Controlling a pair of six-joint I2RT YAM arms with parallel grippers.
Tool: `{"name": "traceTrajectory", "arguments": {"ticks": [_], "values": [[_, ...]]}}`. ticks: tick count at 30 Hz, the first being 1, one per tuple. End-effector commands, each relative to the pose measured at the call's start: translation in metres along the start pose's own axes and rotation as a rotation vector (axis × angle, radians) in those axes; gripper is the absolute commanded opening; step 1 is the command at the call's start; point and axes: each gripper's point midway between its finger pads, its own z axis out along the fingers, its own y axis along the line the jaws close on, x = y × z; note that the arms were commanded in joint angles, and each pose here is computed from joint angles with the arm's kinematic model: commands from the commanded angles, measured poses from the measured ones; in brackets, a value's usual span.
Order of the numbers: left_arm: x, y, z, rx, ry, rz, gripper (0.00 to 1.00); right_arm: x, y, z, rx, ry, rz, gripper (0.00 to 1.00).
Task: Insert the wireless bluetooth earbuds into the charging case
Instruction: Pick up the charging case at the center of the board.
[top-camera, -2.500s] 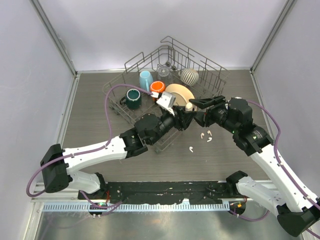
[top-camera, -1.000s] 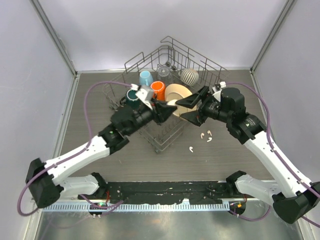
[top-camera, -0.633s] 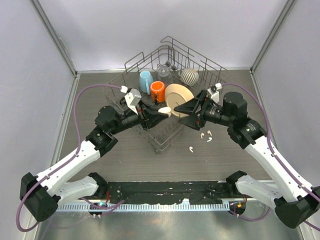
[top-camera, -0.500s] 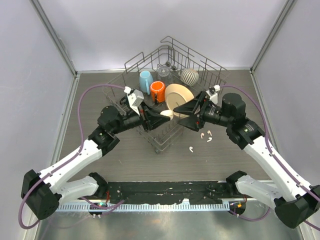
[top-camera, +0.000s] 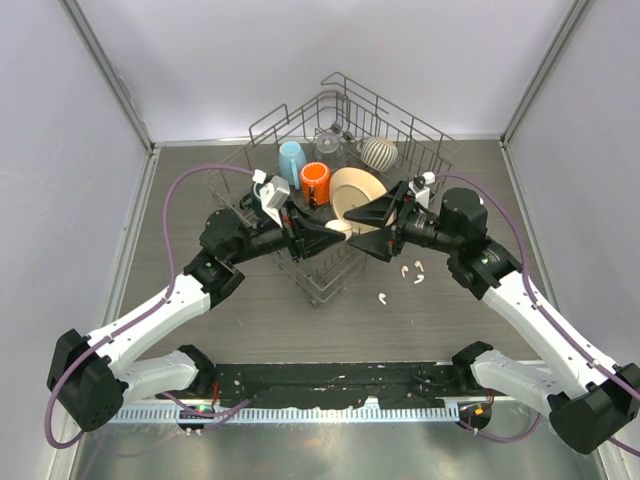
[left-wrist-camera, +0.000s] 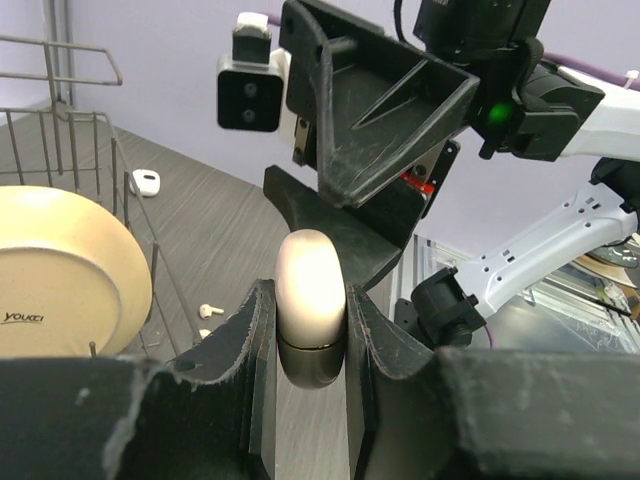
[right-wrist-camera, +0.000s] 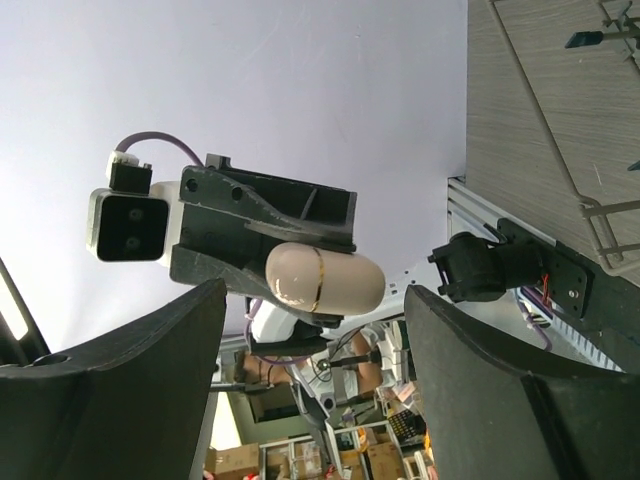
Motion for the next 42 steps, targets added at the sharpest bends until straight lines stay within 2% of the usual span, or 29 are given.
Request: {"name": "traceTrajectory", "arguments": {"ticks": [1,6,15,22,28,29,31,32,33,34,37,39,42], "values": [[-0.023,-0.010,0.001,0.039,-0.081,0.052,0.00,0.007,0.011,0.001,-0.045,0.029,0.003,0.76],[-0.022,-0.011,0.000,0.042,-0.081,0.059,0.00,0.009,0.016,0.005,-0.087,0.043,0.046,0.73],[-0.021,-0.007,0.000,0.027,-0.078,0.070,0.00,0.011,0.017,0.010,-0.111,0.044,0.087,0.60],[-0.018,-0.008,0.001,0.041,-0.068,0.067,0.00,0.010,0.012,0.013,-0.116,0.047,0.112,0.56],[-0.015,-0.009,0.001,0.052,-0.057,0.062,0.00,0.010,0.012,0.014,-0.120,0.051,0.115,0.31],[-0.015,-0.009,0.001,0.051,-0.057,0.061,0.00,0.010,0.012,0.014,-0.120,0.051,0.118,0.23],[-0.015,-0.009,0.000,0.049,-0.060,0.062,0.01,0.010,0.012,0.014,-0.128,0.053,0.119,0.14],[-0.015,-0.008,0.000,0.041,-0.062,0.059,0.05,0.010,0.014,0.013,-0.137,0.052,0.118,0.06],[-0.016,-0.008,0.000,0.038,-0.067,0.059,0.10,0.010,0.013,0.014,-0.139,0.051,0.122,0.03],[-0.017,-0.008,-0.001,0.036,-0.072,0.061,0.19,0.010,0.013,0.014,-0.142,0.053,0.125,0.01],[-0.020,-0.007,-0.003,0.018,-0.098,0.065,0.36,0.009,0.015,0.012,-0.166,0.045,0.128,0.01],[-0.020,-0.007,-0.004,0.019,-0.107,0.071,0.42,0.009,0.017,0.011,-0.175,0.040,0.132,0.01],[-0.020,-0.007,-0.005,0.021,-0.119,0.075,0.44,0.008,0.016,0.012,-0.176,0.041,0.137,0.01]]}}
